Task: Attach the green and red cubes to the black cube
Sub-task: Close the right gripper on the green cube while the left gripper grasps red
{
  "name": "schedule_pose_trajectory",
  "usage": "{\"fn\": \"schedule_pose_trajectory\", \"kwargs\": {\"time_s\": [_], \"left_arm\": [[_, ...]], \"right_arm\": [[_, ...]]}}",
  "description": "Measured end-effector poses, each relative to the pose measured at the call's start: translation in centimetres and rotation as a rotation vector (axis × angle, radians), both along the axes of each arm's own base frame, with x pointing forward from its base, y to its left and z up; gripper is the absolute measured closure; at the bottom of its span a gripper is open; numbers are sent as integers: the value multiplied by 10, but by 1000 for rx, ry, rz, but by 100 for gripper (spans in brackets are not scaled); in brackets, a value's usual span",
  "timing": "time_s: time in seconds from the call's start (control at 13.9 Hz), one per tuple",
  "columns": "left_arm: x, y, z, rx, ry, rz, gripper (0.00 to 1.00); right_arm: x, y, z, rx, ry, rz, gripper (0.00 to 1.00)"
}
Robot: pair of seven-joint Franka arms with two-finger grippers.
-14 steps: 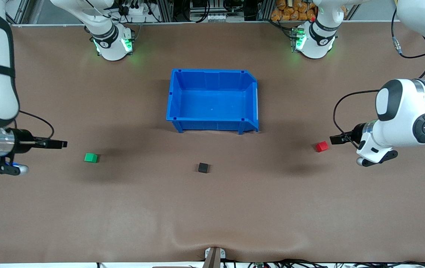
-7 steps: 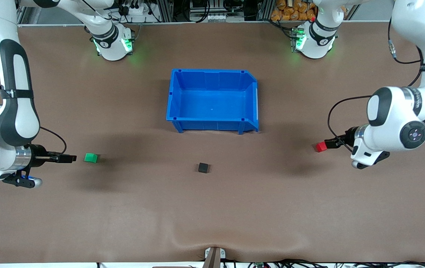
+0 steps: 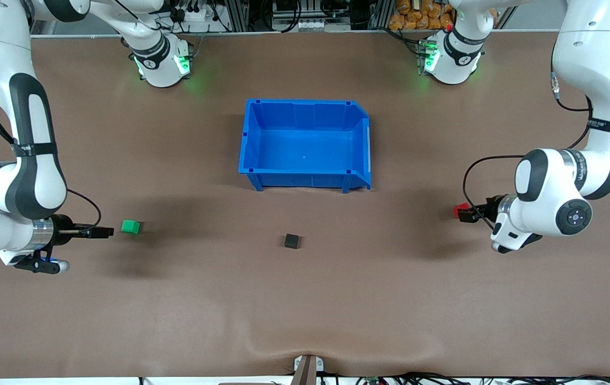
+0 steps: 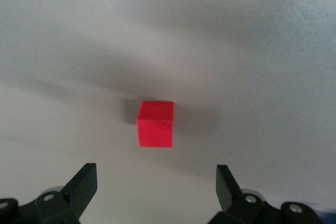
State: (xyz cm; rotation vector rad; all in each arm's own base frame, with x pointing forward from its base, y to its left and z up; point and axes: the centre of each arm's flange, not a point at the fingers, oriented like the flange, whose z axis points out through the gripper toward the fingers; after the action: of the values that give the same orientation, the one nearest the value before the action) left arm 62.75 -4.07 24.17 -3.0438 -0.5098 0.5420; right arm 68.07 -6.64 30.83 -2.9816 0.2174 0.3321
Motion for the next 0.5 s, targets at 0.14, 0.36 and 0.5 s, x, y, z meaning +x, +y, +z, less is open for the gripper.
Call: {"fn": "schedule_pose_trajectory", "kwargs": {"time_s": [0.14, 0.36, 0.5], "left_arm": [[2, 0, -16, -4, 10, 1, 0], [2, -3, -35, -10, 20, -3, 0], [3, -5, -41, -13, 18, -5, 0]], "right_arm": [[4, -1, -3, -5, -23, -4, 0], [8, 2, -20, 8, -37, -16, 0], [10, 6, -35, 2, -41, -11, 0]]}}
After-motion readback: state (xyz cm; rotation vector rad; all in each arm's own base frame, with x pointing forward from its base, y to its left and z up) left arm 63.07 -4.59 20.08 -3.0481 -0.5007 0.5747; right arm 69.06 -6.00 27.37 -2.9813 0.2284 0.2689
